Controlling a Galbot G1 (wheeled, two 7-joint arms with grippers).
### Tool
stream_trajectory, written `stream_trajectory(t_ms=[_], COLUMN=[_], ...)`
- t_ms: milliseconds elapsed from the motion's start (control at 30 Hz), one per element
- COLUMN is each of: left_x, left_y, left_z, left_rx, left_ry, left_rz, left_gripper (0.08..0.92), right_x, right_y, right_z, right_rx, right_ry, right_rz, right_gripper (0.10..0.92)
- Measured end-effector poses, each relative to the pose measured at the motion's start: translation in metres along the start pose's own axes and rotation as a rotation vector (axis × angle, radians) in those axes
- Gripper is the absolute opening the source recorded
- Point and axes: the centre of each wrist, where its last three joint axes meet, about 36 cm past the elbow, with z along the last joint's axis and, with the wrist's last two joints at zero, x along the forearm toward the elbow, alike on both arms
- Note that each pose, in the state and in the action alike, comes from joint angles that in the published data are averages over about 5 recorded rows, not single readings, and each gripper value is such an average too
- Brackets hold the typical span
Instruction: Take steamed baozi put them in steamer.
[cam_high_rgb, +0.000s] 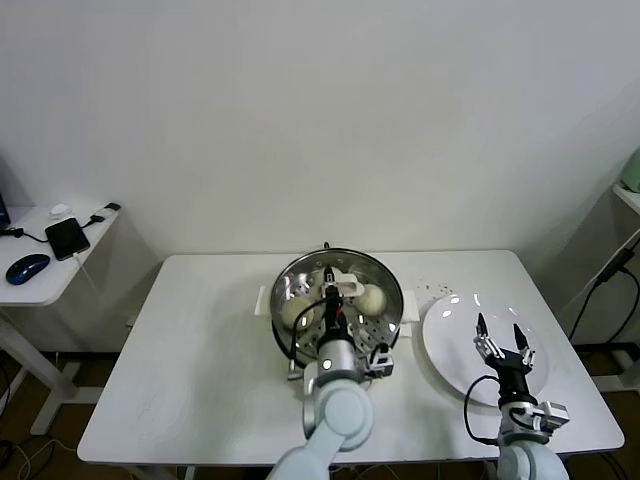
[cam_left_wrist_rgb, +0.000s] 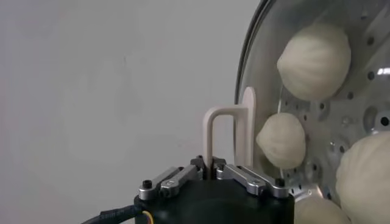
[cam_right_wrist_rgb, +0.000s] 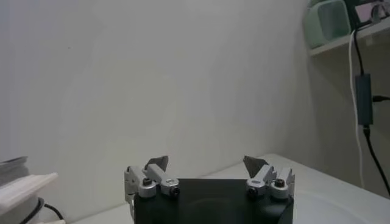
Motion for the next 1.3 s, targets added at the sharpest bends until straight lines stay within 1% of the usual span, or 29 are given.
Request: stream_trajectory(t_ms=[200, 333, 600, 733, 833, 1067, 1167, 1300], left_x=[0.008, 0.014, 0.027, 0.036, 0.042, 0.059, 0.066, 0.071], left_y=[0.004, 0.009, 0.022, 0.03, 0.037, 0.056, 0.06, 0.057], left_z=[0.001, 0.002, 0.008, 0.012, 0.016, 0.034, 0.048, 0.075], left_rx=[0.023, 0.042, 0.085, 0.109, 0.129, 0.193, 0.215, 0.245], left_ry=[-0.042, -0.06, -0.073, -0.072, -0.069, -0.046, -0.032, -0.014], left_rz=[0.01, 0.011, 0.011, 0.01, 0.003, -0.027, -0.042, -0.054], left_gripper=[0.361, 0.474, 0.708, 0.799, 0.82, 0.823, 0.823, 0.823], right_x=[0.0, 0.0, 0.001, 0.001, 0.001, 0.007, 0.013, 0.025], right_y=[0.0, 0.0, 0.0, 0.0, 0.001, 0.005, 0.008, 0.013], right_z=[0.001, 0.002, 0.003, 0.003, 0.003, 0.002, 0.003, 0.005], right_rx=[-0.001, -0.001, -0.001, -0.002, -0.006, -0.008, -0.002, 0.015], right_ry=[0.002, 0.002, 0.005, 0.006, 0.006, 0.019, 0.032, 0.048], right_rz=[0.0, 0.0, 0.001, 0.001, 0.003, -0.01, -0.033, -0.083], right_gripper=[0.823, 0.823, 0.823, 0.823, 0.823, 0.823, 0.823, 0.823])
